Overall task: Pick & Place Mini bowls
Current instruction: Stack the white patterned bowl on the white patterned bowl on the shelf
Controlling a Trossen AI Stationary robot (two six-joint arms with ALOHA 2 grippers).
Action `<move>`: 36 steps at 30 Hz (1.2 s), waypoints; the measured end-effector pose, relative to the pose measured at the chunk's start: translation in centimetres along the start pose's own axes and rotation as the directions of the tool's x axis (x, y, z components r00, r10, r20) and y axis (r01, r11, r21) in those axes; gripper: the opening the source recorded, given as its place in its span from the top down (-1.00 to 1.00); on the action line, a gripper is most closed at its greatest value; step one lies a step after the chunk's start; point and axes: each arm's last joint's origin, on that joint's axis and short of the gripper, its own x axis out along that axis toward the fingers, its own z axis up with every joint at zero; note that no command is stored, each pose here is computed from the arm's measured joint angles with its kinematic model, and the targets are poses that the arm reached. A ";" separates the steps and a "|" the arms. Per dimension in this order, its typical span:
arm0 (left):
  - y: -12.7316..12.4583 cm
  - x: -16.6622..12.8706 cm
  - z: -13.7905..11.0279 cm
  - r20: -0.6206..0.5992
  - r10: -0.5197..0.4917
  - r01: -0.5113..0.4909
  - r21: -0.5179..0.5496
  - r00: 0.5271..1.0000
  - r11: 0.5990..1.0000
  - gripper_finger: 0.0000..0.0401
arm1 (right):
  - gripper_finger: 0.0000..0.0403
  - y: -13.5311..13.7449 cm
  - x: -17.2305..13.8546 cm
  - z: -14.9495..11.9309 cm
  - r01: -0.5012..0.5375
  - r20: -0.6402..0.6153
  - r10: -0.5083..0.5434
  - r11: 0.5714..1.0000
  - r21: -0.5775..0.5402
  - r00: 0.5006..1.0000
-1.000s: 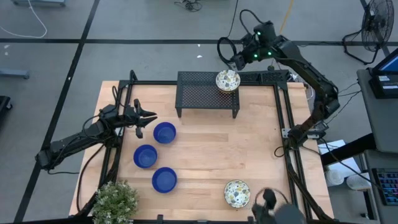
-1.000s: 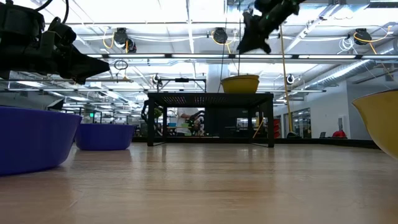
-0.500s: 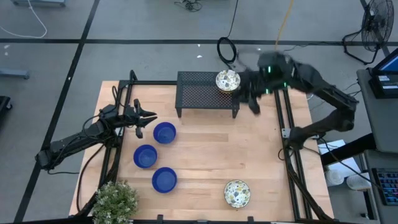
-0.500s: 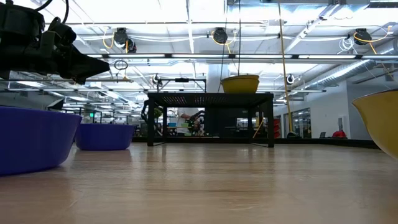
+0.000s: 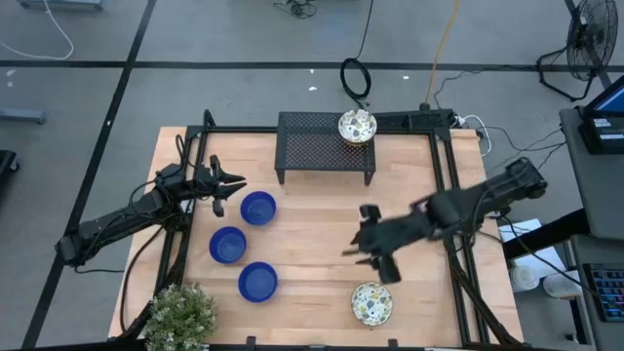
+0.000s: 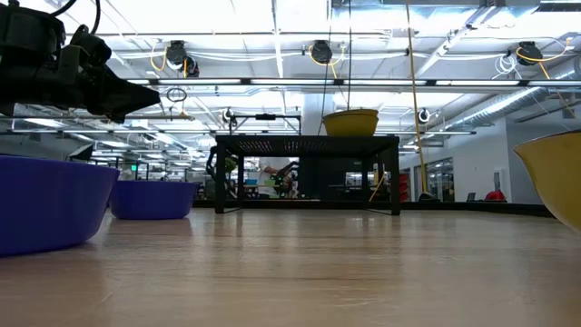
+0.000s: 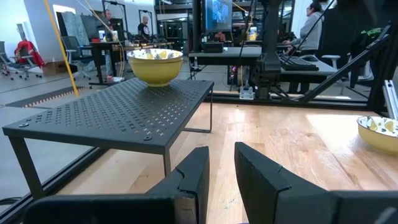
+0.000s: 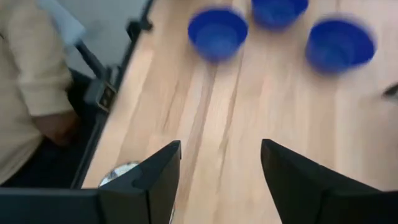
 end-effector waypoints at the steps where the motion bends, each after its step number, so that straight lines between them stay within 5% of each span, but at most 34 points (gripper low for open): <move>1: 0.0 0.0 0.0 0.000 0.000 0.000 0.000 1.000 1.000 0.60 | -0.05 0.4 1.0 -0.3 0.001 -0.037 0.000 1.000 0.022 0.999; 15: 0.0 0.0 0.0 0.000 0.000 0.000 0.000 1.000 1.000 0.60 | -0.04 2.9 10.5 -2.9 0.020 -0.376 0.057 0.980 0.196 0.925; 23: 0.0 0.0 0.0 0.000 0.000 0.000 0.000 1.000 1.000 0.60 | -0.01 3.8 11.0 -4.5 0.122 -0.508 0.032 0.956 0.268 0.861; 36: 0.0 0.0 0.0 0.000 0.000 0.000 0.000 1.000 1.000 0.60 | -0.01 5.4 11.5 -6.9 0.217 -0.547 -0.020 0.929 0.299 0.837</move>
